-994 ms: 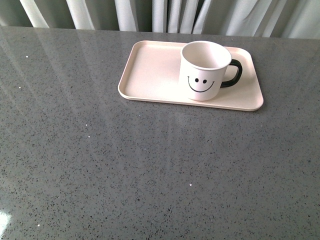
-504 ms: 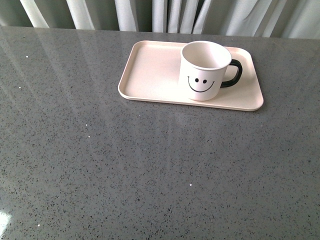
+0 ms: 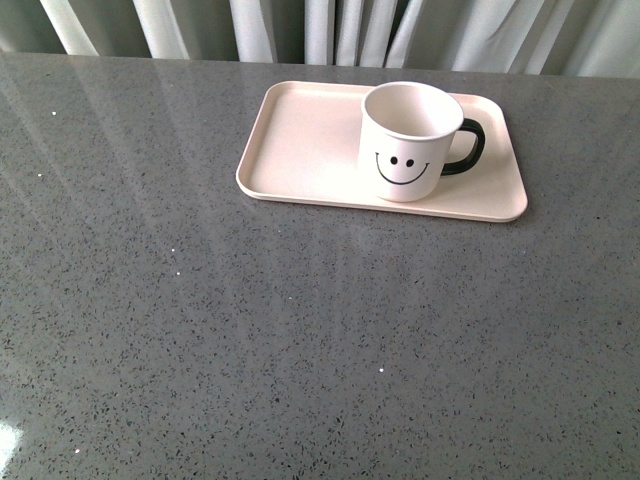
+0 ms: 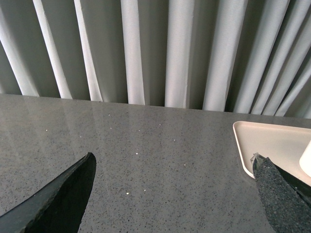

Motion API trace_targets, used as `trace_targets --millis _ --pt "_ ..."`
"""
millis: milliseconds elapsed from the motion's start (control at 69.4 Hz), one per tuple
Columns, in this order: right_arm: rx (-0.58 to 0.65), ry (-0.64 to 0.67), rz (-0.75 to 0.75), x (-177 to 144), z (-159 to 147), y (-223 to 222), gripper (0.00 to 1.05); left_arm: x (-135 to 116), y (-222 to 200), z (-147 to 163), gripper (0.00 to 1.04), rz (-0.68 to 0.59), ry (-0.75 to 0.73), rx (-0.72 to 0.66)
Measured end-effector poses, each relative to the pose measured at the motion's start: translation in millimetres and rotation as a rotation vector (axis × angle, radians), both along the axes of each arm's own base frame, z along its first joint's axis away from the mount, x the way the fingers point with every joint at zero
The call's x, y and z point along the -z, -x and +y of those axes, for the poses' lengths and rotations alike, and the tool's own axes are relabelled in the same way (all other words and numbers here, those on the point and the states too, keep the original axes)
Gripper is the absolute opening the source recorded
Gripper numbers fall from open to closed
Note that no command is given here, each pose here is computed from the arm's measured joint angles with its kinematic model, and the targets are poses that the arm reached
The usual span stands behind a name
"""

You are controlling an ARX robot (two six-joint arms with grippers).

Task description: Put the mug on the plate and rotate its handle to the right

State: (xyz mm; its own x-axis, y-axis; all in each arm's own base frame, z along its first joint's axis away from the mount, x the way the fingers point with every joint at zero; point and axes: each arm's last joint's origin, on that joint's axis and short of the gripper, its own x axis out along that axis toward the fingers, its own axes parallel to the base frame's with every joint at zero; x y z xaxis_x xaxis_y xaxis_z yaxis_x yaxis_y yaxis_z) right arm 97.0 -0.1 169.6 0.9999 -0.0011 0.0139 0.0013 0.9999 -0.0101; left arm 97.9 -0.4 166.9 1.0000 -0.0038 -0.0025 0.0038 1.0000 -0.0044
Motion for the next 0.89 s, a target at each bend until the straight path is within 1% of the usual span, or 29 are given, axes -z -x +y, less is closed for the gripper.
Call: trace_targets --millis 29,58,115,173,519,548,620,893 --pt "0.0 0.0 0.0 0.0 0.0 0.0 0.04 0.0 0.0 0.0 0.95 0.0 0.0 0.0" --pt "0.0 0.0 0.0 0.0 0.0 0.0 0.09 0.0 0.0 0.0 0.95 0.0 0.0 0.0" --pt "0.0 0.0 -0.001 -0.1 0.0 0.1 0.19 0.0 0.0 0.0 0.95 0.0 0.0 0.0" --pt "0.0 0.0 -0.001 -0.1 0.0 0.1 0.34 0.0 0.0 0.0 0.95 0.0 0.0 0.0" --pt "0.0 0.0 -0.001 -0.1 0.0 0.1 0.94 0.0 0.0 0.0 0.95 0.0 0.0 0.0" --pt "0.0 0.0 -0.001 -0.1 0.0 0.1 0.97 0.0 0.0 0.0 0.95 0.0 0.0 0.0" --pt "0.0 0.0 -0.001 -0.1 0.0 0.1 0.95 0.0 0.0 0.0 0.95 0.0 0.0 0.0" --pt "0.0 0.0 -0.001 -0.1 0.0 0.1 0.96 0.0 0.0 0.0 0.95 0.0 0.0 0.0"
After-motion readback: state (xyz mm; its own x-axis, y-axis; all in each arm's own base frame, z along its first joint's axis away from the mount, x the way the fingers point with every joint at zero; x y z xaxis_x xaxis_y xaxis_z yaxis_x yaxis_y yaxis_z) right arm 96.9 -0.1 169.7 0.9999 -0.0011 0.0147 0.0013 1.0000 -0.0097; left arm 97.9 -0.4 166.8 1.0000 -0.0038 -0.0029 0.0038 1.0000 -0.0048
